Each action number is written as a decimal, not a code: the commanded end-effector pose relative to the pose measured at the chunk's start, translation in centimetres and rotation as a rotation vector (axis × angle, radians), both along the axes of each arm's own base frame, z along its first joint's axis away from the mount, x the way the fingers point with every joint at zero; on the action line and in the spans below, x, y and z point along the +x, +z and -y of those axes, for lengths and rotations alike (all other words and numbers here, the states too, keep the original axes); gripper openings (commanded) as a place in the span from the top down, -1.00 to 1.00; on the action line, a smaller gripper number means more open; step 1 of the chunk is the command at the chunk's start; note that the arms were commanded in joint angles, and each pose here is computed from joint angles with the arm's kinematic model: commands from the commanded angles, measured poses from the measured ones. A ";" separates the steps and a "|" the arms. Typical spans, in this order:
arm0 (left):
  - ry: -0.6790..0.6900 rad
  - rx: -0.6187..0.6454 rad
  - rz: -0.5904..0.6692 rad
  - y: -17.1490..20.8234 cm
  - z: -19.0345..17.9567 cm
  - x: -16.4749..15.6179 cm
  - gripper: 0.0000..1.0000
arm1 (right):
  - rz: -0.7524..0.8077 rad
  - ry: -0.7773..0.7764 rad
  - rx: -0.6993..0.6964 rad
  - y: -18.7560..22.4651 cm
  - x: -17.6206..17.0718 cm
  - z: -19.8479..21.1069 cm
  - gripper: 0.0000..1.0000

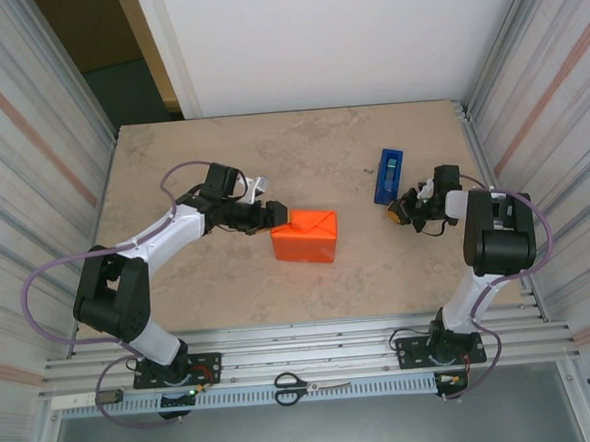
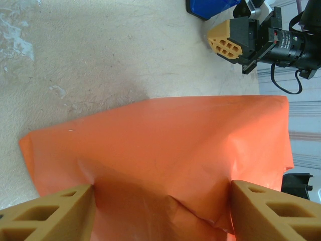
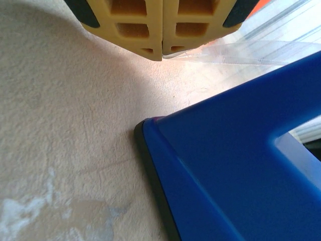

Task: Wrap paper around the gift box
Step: Tear off the tape with the cutter.

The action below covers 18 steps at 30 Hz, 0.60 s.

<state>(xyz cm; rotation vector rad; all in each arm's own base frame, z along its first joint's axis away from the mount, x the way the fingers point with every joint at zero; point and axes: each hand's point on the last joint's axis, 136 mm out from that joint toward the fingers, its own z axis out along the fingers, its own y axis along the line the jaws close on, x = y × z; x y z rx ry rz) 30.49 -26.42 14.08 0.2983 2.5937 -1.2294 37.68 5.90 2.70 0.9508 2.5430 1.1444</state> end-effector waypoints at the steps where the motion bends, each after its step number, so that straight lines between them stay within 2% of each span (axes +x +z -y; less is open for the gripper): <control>1: -0.011 0.093 -0.100 -3.5 -0.6 -2.1 -0.34 | -0.104 0.019 -0.027 -1.6 -2.7 0.0 1.00; 11: -0.014 0.094 -0.102 -3.6 -0.7 -2.2 -0.33 | -0.128 0.027 -0.016 -2.1 -2.9 0.3 1.00; 18: -0.014 0.092 -0.100 -3.5 -0.6 -2.2 -0.32 | -0.133 0.038 -0.071 -1.7 -3.1 1.7 1.00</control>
